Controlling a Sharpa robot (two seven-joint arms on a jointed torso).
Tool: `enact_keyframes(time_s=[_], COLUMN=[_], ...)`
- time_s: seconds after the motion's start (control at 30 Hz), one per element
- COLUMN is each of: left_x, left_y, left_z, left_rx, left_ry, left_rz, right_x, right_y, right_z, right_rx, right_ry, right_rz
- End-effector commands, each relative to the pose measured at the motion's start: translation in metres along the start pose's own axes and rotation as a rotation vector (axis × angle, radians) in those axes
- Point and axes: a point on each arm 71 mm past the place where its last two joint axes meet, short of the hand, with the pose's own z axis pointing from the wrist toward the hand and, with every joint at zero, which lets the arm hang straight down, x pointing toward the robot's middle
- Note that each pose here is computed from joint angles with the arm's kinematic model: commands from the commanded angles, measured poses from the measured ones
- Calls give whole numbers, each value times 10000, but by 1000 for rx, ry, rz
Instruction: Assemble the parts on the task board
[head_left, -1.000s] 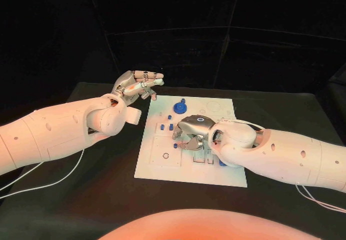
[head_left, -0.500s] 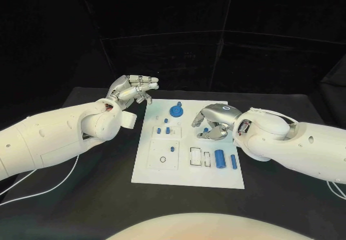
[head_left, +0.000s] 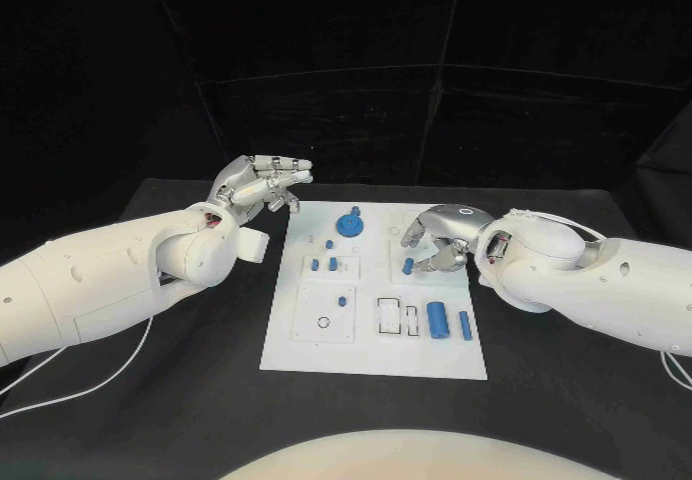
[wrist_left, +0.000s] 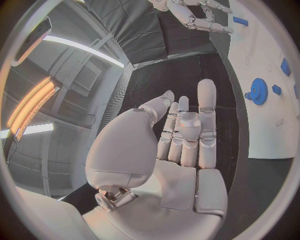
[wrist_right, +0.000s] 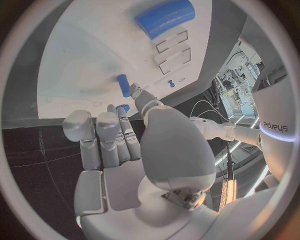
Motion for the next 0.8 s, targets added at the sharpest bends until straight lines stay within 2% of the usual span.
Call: enact_keyframes(time_s=[0.03, 0.6, 0.8], left_x=[8, 13, 16], left_y=[-12, -10, -10], left_z=[2, 6, 7], left_rx=[4, 5, 5], left_ry=[11, 13, 14], left_rz=[-9, -10, -10], right_x=[28, 97, 102], right_y=[7, 55, 93], right_z=[20, 121, 151], right_rx=[0, -12, -27], right_ry=[50, 124, 119], right_rz=[-17, -32, -30])
